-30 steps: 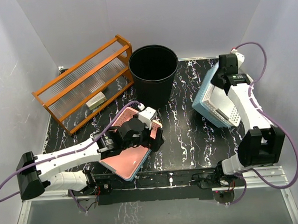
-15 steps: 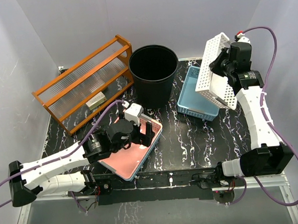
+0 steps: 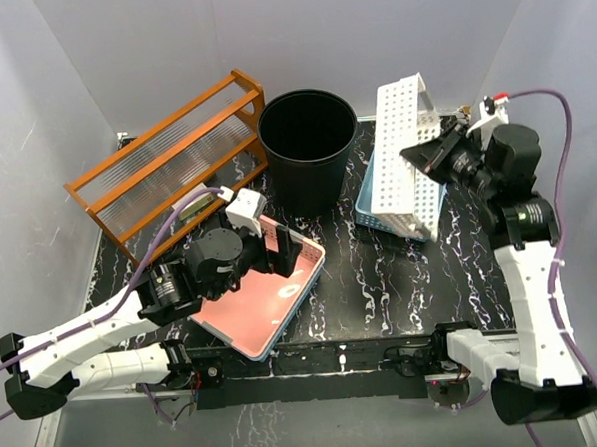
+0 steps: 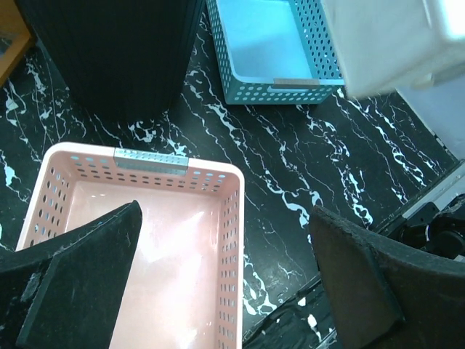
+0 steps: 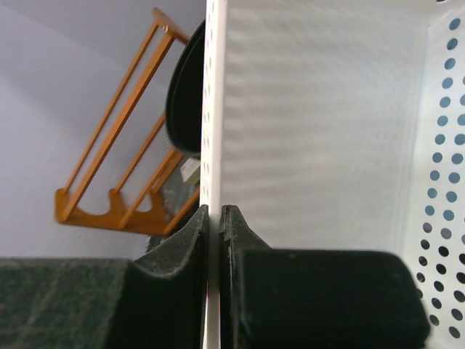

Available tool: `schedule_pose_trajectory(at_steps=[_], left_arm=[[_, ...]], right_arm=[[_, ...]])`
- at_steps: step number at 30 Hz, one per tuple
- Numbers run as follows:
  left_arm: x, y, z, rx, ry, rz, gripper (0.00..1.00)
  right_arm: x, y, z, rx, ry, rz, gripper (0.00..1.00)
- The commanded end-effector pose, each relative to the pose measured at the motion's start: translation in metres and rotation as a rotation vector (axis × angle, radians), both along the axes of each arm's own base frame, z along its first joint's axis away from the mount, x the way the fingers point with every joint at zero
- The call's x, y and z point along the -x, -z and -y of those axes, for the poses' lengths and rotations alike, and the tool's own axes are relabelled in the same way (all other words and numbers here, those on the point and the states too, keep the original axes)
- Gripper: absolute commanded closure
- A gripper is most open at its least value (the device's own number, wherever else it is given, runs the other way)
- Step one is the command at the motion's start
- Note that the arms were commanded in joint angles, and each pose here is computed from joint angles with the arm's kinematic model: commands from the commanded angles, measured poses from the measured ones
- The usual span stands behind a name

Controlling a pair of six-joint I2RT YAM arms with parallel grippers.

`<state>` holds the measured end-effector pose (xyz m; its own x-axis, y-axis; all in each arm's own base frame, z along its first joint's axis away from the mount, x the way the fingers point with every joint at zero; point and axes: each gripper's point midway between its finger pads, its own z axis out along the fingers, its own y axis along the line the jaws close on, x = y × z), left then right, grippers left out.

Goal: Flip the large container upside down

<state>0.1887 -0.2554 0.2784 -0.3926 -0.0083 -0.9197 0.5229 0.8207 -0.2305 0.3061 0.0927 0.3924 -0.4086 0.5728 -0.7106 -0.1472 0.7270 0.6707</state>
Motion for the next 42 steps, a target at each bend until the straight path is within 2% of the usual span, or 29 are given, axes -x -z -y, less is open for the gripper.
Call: schedule_pose_trajectory(at_steps=[1,6,10,14,16,20,23,29,32,37,42], left_arm=[[-0.005,-0.015,0.004,-0.016,0.008,0.031,0.01],[-0.009,-0.01,0.007,-0.052,0.013,0.02,0.01],[-0.01,-0.008,0.012,-0.053,0.031,0.017,0.01],[-0.011,-0.008,0.019,-0.046,0.052,0.02,0.01],[-0.011,-0.006,0.022,-0.049,0.064,0.014,0.01],[-0.009,-0.001,0.025,-0.07,0.082,0.003,0.01],[-0.009,0.004,0.025,-0.083,0.085,-0.008,0.01],[-0.008,0.01,0.024,-0.104,0.085,-0.018,0.01],[-0.008,0.01,0.022,-0.104,0.078,-0.019,0.01],[-0.008,0.012,0.021,-0.118,0.076,-0.031,0.01],[-0.005,0.01,0.017,-0.09,0.072,-0.032,0.01]], right_arm=[[0.024,0.003,-0.025,-0.19,-0.095,-0.034,1.0],[0.044,0.015,-0.039,-0.284,-0.159,-0.066,1.0],[0.061,0.013,-0.029,-0.266,-0.097,-0.012,1.0],[0.058,0.019,0.009,-0.088,0.108,-0.038,1.0],[0.055,0.033,0.04,0.04,0.259,-0.125,1.0],[0.057,0.037,0.11,0.248,0.593,-0.163,1.0],[0.056,0.057,0.128,0.308,0.678,-0.227,1.0],[0.039,0.106,0.098,0.199,0.558,-0.314,1.0],[0.026,0.123,0.083,0.102,0.521,-0.307,1.0],[-0.026,0.119,0.063,-0.081,0.47,-0.146,1.0],[-0.086,0.073,0.06,-0.215,0.457,0.172,1.0]])
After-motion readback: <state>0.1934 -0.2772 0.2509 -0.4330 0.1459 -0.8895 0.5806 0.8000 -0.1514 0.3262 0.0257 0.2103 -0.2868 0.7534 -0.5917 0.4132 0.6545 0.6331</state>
